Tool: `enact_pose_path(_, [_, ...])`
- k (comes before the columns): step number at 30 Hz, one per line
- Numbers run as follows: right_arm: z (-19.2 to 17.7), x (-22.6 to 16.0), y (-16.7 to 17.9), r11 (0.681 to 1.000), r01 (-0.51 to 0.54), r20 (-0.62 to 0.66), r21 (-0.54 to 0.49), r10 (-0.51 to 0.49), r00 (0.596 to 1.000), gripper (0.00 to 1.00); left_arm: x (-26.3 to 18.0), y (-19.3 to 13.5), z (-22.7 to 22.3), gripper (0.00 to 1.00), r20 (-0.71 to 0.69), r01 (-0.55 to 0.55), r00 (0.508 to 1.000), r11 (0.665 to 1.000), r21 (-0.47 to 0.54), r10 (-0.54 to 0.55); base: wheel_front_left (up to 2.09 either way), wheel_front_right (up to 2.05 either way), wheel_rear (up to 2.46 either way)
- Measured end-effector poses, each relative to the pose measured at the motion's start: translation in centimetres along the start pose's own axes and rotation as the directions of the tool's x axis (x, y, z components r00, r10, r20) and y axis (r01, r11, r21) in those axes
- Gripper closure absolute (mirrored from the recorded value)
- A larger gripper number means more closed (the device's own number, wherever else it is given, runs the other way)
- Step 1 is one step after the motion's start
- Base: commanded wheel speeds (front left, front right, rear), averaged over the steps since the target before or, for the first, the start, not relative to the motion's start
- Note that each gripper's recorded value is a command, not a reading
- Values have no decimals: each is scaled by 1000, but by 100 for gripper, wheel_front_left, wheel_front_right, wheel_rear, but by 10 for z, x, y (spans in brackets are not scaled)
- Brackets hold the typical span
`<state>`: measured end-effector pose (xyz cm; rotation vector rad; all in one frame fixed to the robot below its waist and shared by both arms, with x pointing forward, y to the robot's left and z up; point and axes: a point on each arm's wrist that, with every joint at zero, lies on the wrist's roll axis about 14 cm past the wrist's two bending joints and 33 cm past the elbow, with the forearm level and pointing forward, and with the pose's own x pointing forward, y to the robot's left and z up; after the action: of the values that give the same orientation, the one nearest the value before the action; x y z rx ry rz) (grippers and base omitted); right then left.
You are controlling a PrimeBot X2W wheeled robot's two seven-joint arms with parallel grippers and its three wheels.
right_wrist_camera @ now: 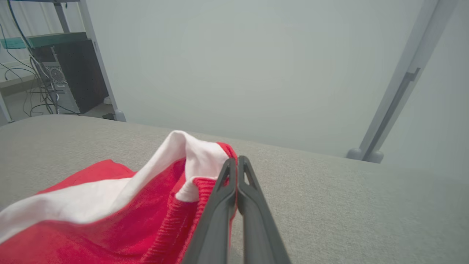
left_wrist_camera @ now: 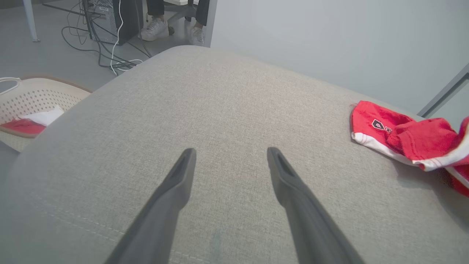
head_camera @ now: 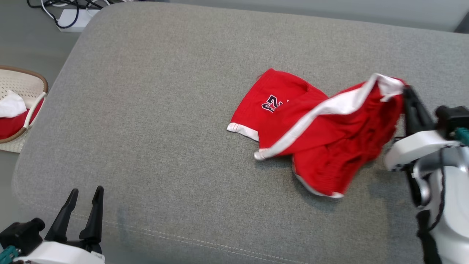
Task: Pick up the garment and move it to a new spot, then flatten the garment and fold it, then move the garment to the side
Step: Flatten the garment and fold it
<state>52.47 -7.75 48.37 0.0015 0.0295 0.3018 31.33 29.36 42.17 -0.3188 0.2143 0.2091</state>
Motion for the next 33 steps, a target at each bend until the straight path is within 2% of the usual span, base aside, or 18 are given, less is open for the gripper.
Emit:
enact_pose_path(1, [-6,1,-15,999,45,-30,-9,-45,999,91,3,-2,0,0,-1,8,1000,1000,-2,-8,0,0,0])
enact_pose_path(2, [-16,-1,-31,996,89,-70,-18,-90,993,51,5,-5,2,0,1,16,1000,1000,0,-16,0,0,0])
enact_pose_path(3, [-28,-4,-44,991,130,-114,-23,-131,985,0,8,-7,3,0,3,22,1000,1000,0,-22,0,0,0])
enact_pose_path(7, [-45,-12,-69,978,208,-154,-14,-207,966,0,11,-9,4,0,-3,37,999,999,13,-37,0,0,0])
enact_pose_path(13, [-51,-31,-79,968,249,-128,17,-245,961,0,20,-20,1,0,-14,76,997,997,13,-76,0,0,0])
enact_pose_path(15, [-54,-39,-75,973,232,-124,12,-229,966,0,23,-26,1,0,-13,95,995,995,12,-95,0,0,0])
enact_pose_path(21, [-69,-72,-29,994,104,-151,38,-97,984,0,29,-44,0,0,-15,149,989,989,9,-149,0,0,0])
enact_pose_path(24, [-72,-87,5,999,8,-157,47,0,988,0,32,-51,-1,0,-16,172,985,985,10,-172,0,0,0])
enact_pose_path(29, [-56,-87,58,986,-151,-114,63,158,981,0,30,-58,-4,0,-24,191,981,982,11,-191,0,0,0])
enact_pose_path(33, [-60,-86,89,967,-235,-151,95,247,957,0,24,-52,-3,0,-21,174,985,985,9,-173,0,0,0])
